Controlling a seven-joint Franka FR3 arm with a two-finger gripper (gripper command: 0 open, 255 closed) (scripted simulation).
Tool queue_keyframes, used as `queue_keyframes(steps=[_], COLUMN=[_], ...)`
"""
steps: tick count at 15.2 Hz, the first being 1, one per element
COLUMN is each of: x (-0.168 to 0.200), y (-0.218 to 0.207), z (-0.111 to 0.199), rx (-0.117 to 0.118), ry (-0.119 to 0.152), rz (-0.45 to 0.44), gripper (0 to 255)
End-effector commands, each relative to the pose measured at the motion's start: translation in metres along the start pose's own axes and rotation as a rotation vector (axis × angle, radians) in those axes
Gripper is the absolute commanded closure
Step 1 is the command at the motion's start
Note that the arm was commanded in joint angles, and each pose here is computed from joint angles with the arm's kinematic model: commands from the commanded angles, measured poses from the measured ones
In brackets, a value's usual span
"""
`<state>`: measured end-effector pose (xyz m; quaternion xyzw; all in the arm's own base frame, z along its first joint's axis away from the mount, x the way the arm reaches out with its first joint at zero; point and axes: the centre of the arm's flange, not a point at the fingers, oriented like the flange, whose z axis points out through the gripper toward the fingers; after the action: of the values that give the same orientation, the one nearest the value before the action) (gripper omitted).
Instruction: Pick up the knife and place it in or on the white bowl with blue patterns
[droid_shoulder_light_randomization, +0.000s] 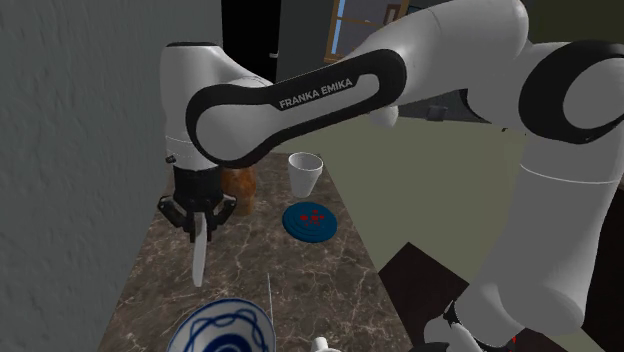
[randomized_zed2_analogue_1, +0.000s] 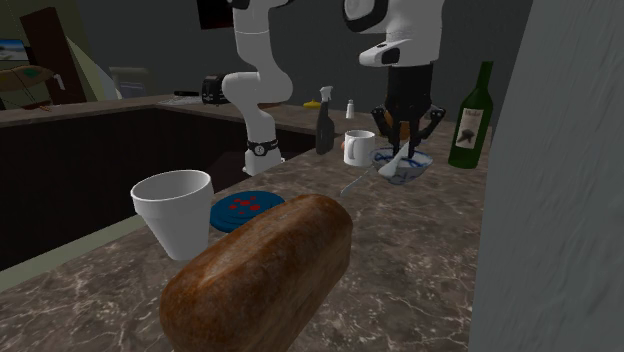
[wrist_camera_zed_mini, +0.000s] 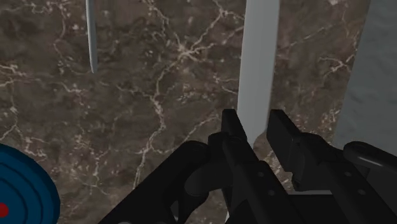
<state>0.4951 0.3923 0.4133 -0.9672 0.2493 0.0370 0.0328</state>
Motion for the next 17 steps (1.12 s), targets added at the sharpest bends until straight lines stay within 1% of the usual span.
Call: queue_keyframes(steps=[1,14,17], x=[-0.024,-0.192,-0.191], y=[0.004,0.037,0.038], z=[0.0,0.008,0.023], rx=[0.0,0.0,0.0], ry=[0.0,0.0,0.0], rz=[0.0,0.0,0.0], gripper=[255,255,255])
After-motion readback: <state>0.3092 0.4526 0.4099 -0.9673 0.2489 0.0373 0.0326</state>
